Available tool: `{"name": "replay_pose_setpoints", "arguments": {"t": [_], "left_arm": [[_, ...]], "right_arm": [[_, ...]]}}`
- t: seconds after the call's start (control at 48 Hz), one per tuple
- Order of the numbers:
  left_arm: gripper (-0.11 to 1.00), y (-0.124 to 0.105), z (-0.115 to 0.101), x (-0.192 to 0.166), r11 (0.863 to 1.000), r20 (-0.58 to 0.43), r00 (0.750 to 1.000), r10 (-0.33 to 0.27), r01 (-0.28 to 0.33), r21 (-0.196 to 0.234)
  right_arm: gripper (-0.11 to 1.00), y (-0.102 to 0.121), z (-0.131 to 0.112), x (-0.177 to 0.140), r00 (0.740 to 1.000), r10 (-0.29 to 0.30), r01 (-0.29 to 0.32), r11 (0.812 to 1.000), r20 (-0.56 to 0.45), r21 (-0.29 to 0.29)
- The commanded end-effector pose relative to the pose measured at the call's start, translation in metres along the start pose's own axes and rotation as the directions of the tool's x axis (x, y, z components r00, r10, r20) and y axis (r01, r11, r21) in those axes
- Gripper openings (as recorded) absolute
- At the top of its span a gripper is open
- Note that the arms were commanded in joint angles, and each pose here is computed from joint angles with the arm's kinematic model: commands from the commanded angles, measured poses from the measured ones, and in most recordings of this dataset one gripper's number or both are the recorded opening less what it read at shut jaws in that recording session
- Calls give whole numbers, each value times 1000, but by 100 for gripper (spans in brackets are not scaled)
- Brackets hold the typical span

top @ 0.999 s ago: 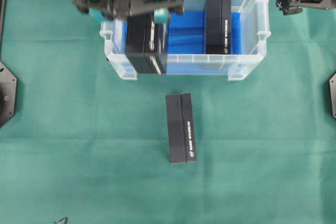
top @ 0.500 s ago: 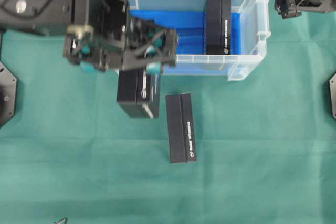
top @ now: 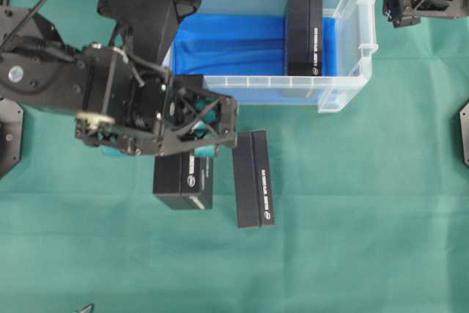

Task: Take out the box from the case.
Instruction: 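Carry the box forward and lower it onto the cloth left of the first box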

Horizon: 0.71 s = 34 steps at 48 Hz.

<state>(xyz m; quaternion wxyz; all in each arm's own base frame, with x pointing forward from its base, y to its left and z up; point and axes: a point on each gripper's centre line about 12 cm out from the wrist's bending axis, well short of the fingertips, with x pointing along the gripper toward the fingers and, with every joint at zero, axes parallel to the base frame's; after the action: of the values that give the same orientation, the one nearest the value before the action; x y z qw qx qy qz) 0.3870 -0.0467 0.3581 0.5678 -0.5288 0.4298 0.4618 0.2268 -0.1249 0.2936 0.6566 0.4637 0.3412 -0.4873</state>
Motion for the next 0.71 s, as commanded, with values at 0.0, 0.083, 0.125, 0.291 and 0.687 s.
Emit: {"name": "replay_pose_setpoints", "arguments": {"t": [0.0,0.083,0.125,0.291,0.687], "left_arm": [[62,6,1,-22,999,-1,999,-47,47,0],[62,6,1,-23,999,-3,999,-43,43,0],[62,7,2,-22,999,-1,999,-42,42,0],[62,7,1,-22,999,-1,999,-40,40,0],[62,15,-8,-5,1000,15,1000,6,-7,11]], "right_arm": [[92,2,2,-6,1000,22,-22,1000,15,-3],[92,2,2,-6,1000,23,-23,1000,14,-2],[92,2,2,-6,1000,24,-24,1000,14,-2],[92,2,2,-6,1000,23,-23,1000,14,-2],[92,2,2,-6,1000,21,-21,1000,13,-2]]}}
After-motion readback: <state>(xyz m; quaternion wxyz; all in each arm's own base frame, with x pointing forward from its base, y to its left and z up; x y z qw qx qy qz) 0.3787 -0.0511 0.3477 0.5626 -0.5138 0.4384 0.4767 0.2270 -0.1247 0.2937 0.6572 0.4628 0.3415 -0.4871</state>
